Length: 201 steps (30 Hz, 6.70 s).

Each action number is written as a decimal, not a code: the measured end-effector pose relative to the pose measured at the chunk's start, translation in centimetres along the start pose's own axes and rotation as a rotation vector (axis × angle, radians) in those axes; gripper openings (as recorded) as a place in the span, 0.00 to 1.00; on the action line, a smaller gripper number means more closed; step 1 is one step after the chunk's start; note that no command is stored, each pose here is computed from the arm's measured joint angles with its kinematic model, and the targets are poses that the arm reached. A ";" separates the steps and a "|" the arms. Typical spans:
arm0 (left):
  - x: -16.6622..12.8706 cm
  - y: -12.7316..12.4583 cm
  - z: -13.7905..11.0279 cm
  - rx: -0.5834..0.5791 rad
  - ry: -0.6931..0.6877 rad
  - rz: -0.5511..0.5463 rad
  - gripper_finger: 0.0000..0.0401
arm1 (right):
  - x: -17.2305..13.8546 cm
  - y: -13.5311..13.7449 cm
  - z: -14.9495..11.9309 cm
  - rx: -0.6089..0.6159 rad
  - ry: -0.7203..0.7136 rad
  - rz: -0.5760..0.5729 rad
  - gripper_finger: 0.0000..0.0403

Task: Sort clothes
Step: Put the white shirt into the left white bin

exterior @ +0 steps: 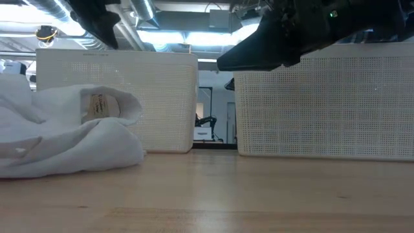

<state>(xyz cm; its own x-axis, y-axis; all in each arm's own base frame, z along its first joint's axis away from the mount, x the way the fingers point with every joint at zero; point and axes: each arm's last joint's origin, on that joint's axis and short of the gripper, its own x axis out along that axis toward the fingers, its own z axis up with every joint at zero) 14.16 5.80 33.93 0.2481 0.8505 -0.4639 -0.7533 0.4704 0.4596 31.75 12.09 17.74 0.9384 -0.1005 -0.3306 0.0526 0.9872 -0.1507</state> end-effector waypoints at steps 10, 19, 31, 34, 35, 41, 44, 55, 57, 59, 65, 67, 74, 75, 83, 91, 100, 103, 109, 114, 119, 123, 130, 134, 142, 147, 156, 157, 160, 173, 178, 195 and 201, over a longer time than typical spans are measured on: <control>0.5 -1.0 0.5 0.025 0.005 -0.113 0.53 | 0.0 0.0 -0.1 0.020 0.006 0.000 0.29; -2.4 -3.3 2.4 0.015 -0.227 -0.473 0.52 | 0.0 0.0 -0.1 0.030 0.007 0.000 0.29; -6.5 -10.9 0.5 0.236 -0.174 -0.844 0.52 | 0.0 0.1 -0.2 0.047 0.015 0.001 0.29; -7.4 -12.6 -0.7 0.266 -0.100 -0.874 0.52 | 0.0 0.1 -0.2 0.045 0.017 0.001 0.29; -7.6 -13.0 -1.1 0.272 -0.070 -0.879 0.52 | 0.0 0.1 -0.2 0.045 0.017 0.001 0.29; -9.1 -14.7 -4.0 0.305 0.114 -0.860 0.52 | 0.0 0.1 -0.2 0.053 0.017 0.001 0.29; -9.7 -14.9 -5.3 0.323 0.189 -0.841 0.52 | 0.0 0.1 -0.2 0.054 0.017 0.001 0.29; -12.4 -16.8 -9.8 0.478 0.262 -0.950 0.52 | 0.0 0.1 -0.1 0.055 0.013 0.001 0.29; -12.6 -17.5 -10.6 0.494 0.245 -0.986 0.52 | 0.0 0.1 -0.1 0.056 0.012 0.001 0.29; -12.8 -18.0 -11.3 0.507 0.231 -1.007 0.52 | 0.0 0.1 -0.1 0.056 0.012 0.001 0.29; -12.4 -18.8 -13.0 0.540 0.248 -1.029 0.52 | 0.0 0.1 -0.1 0.056 0.010 0.002 0.29; -12.0 -19.0 -13.5 0.540 0.249 -1.028 0.52 | 0.0 0.1 -0.1 0.056 0.011 0.002 0.29; -11.0 -19.6 -15.2 0.519 0.250 -1.069 0.52 | 0.0 0.1 -0.1 0.056 0.011 0.001 0.29; -10.8 -19.7 -15.4 0.520 0.256 -1.083 0.52 | 0.0 0.1 -0.1 0.056 0.011 0.001 0.29; -9.0 -19.5 -17.7 0.526 0.323 -1.047 0.52 | 0.0 0.1 -0.1 0.055 0.011 0.000 0.29; -6.5 -19.7 -19.1 0.460 0.391 -0.958 0.49 | 0.0 0.0 -0.1 0.053 0.010 -0.007 0.29; -5.6 -21.1 -19.3 0.443 0.369 -0.937 0.31 | 0.0 0.0 -0.1 0.052 0.012 -0.007 0.29; -5.5 -21.2 -19.2 0.444 0.358 -0.953 0.22 | 0.0 0.0 -0.1 0.052 0.012 -0.007 0.29; -5.7 -21.4 -19.1 0.465 0.355 -0.995 0.05 | 0.0 0.0 -0.1 0.052 0.013 -0.007 0.29; -6.6 -22.0 -18.4 0.505 0.337 -1.143 0.04 | 0.0 0.0 -0.1 0.052 0.013 -0.007 0.29; -8.5 -21.7 -15.7 0.504 0.232 -1.232 0.04 | 0.0 0.0 -0.1 0.051 0.013 -0.007 0.29; -10.3 -20.4 -12.6 0.482 0.096 -1.239 0.04 | 0.0 0.0 -0.2 0.051 0.014 -0.007 0.29; -13.9 -16.0 -5.5 0.453 -0.223 -1.191 0.04 | 0.0 0.0 -0.1 0.051 0.013 -0.007 0.29; -15.6 -13.2 -2.0 0.406 -0.397 -1.139 0.04 | 0.0 0.0 -0.1 0.051 0.013 -0.007 0.29; -17.2 -9.3 2.2 0.374 -0.656 -0.859 0.04 | 0.0 0.0 -0.2 0.051 0.014 -0.008 0.29; -17.8 -7.6 4.4 0.360 -0.767 -0.555 0.04 | 0.0 0.0 -0.2 0.051 0.014 -0.008 0.29; -18.0 -4.7 8.1 0.306 -0.879 -0.298 0.05 | 0.0 0.0 -0.2 0.049 0.016 -0.008 0.29; -17.8 -4.2 8.3 0.299 -0.877 -0.274 0.05 | 0.0 0.0 -0.2 0.049 0.018 -0.008 0.29; -16.8 -2.6 8.9 0.275 -0.857 -0.215 0.04 | 0.0 0.0 -0.2 0.047 0.020 -0.008 0.29; -11.3 4.1 9.6 0.079 -0.700 0.085 0.04 | 0.0 0.0 -0.2 0.045 0.018 -0.008 0.29; -8.1 3.8 8.7 0.048 -0.611 0.190 0.06 | 0.0 0.0 -0.2 0.043 0.018 -0.008 0.29; 4.1 -0.3 2.6 0.089 -0.281 0.210 0.11 | 0.0 0.0 -0.3 0.031 0.033 -0.009 0.29; 4.9 -1.2 1.1 0.065 -0.214 0.118 0.18 | 0.0 0.0 -0.4 0.031 0.033 -0.009 0.29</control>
<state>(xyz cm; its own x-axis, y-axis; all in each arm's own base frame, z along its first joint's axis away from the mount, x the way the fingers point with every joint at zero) 16.96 9.65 31.91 0.2889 0.9277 -0.2364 -0.7454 0.3729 0.5526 31.61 12.06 17.42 0.9262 -0.1128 -0.3598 0.0720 0.9895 -0.1250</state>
